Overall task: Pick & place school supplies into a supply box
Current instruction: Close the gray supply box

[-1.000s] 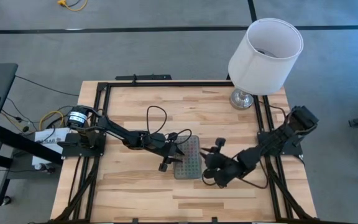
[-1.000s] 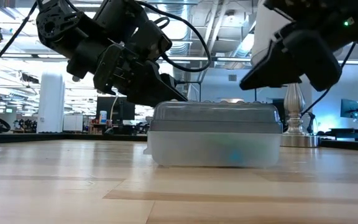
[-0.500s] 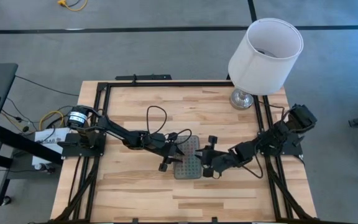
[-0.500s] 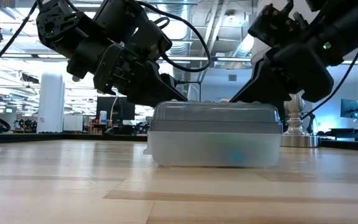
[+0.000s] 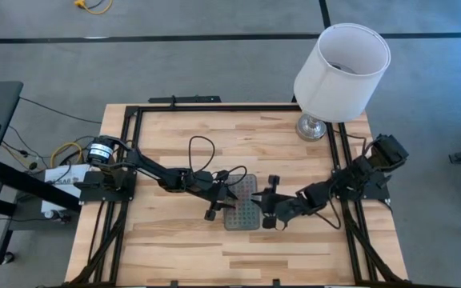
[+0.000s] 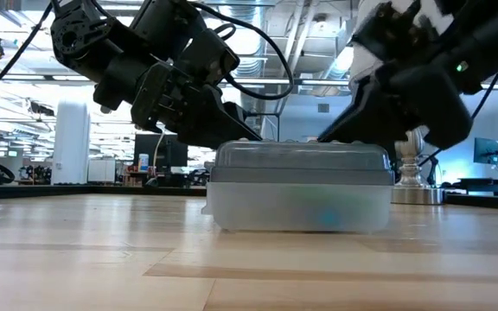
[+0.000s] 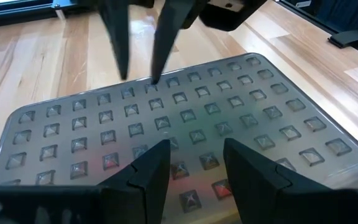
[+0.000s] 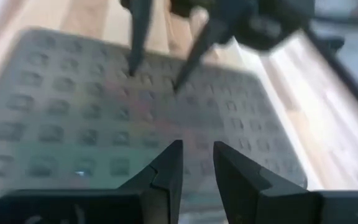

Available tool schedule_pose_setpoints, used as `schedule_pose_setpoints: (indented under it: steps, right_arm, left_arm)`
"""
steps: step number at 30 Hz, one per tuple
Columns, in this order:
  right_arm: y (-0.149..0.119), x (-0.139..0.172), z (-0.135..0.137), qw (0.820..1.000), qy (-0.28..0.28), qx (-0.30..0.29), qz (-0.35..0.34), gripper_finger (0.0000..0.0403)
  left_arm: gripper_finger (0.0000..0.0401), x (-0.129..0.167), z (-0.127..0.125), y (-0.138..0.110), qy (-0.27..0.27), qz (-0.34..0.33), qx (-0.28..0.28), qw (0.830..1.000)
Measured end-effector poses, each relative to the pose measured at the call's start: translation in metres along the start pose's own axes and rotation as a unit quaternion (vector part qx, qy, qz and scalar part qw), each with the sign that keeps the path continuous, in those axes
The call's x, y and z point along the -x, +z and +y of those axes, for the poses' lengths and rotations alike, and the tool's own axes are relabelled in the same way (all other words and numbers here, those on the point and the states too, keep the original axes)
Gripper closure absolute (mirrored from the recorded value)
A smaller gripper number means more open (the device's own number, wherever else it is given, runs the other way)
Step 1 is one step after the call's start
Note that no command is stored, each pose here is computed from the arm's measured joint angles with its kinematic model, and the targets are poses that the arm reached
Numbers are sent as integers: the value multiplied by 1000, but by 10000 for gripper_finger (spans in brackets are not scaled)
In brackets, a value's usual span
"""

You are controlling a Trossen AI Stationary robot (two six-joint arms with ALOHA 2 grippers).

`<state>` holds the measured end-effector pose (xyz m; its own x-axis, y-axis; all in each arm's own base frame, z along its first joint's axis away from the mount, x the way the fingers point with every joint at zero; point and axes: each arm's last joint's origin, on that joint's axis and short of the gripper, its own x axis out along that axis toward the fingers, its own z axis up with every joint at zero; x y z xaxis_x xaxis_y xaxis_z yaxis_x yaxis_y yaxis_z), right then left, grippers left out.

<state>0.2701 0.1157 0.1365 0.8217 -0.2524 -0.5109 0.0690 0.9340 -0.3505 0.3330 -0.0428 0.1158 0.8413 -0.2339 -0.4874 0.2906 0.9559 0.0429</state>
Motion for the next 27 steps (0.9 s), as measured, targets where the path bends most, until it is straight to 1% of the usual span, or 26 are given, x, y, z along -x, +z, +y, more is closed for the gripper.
schedule_pose_setpoints:
  steps: [3, 10, 15, 17, 22, 25, 27]
  right_arm:
    - [5, 5, 6, 999, -3, 22, -27, 317]
    - [7, 16, 18, 997, -25, 66, -44, 317]
    - [11, 29, 19, 995, -35, 74, -49, 317]
    - [14, 35, 18, 995, -40, 69, -57, 317]
    - [17, 44, 21, 995, -32, 69, -70, 317]
    - [17, 46, 23, 994, -29, 72, -71, 317]
    - [17, 45, 23, 994, -29, 72, -71, 317]
  left_arm:
    - [255, 0, 0, 0, 0, 0, -2, 1000]
    - [255, 0, 0, 0, 0, -1, -3, 1000]
    - [255, 2, 0, 4, 0, -6, -13, 1000]
    - [255, 5, -2, 7, -1, -10, -22, 1000]
    - [255, 17, -8, 21, -4, -23, -48, 999]
    - [255, 27, -9, 36, 9, -53, -61, 997]
    - [255, 31, -9, 40, 20, -60, -62, 996]
